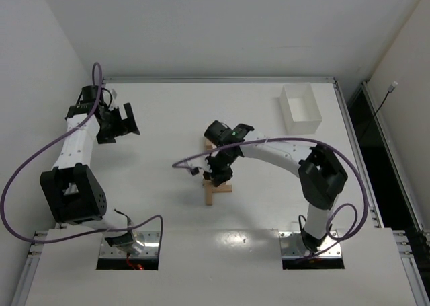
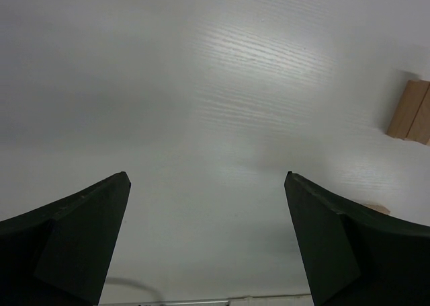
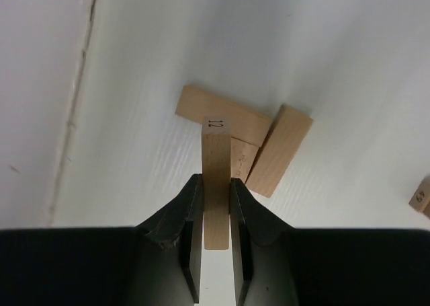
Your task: Build the wood block tower
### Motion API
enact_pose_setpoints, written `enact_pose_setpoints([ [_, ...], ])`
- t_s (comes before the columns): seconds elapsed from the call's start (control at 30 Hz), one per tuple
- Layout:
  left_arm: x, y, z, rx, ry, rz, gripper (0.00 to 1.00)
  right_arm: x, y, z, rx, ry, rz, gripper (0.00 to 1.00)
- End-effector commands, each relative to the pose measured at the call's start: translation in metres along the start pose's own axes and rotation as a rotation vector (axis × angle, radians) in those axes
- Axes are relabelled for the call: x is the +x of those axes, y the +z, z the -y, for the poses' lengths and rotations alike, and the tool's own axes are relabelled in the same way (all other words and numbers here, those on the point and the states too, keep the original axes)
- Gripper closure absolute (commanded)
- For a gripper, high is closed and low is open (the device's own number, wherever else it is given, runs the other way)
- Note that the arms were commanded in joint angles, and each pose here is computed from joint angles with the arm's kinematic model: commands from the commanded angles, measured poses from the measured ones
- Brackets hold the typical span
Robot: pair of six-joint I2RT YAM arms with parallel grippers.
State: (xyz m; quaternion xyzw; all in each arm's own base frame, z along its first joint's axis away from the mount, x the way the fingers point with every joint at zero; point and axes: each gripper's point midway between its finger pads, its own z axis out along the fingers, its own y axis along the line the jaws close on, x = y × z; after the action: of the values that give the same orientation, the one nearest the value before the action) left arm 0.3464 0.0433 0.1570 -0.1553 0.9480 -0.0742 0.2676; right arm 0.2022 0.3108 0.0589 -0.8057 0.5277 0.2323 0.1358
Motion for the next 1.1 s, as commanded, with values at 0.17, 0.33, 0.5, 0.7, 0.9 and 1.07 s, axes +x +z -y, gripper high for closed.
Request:
enact_pose_setpoints([
  [0.17, -0.001, -0.026, 0.014, 0.082, 0.02, 0.071, 0.01, 0.013, -0.037, 0.033, -0.115, 0.921, 0.356, 1.0],
  [0.33, 0.0, -0.032, 0.019, 0.109, 0.036, 0.092, 0.01, 0.057, -0.035, 0.051, -0.071, 1.243, 0.435, 1.0],
  [0.5, 0.016, -0.039, 0.04, 0.216, 0.1, 0.07, 0.01, 0.059, -0.036, 0.064, -0.147, 1.405, 0.561, 1.0],
  [0.7, 0.03, -0.05, 0.054, 0.22, 0.191, 0.089, 0.01, 0.066, -0.034, 0.083, -0.191, 1.545, 0.639, 1.0],
  [0.9, 0.042, -0.068, 0.079, 0.314, 0.237, 0.083, 0.01, 0.069, -0.045, 0.107, -0.175, 1.595, 0.696, 1.0],
  [1.07, 0.073, -0.079, 0.115, 0.409, 0.285, 0.06, 0.03, 0.048, -0.087, 0.132, -0.036, 1.603, 0.836, 1.0],
])
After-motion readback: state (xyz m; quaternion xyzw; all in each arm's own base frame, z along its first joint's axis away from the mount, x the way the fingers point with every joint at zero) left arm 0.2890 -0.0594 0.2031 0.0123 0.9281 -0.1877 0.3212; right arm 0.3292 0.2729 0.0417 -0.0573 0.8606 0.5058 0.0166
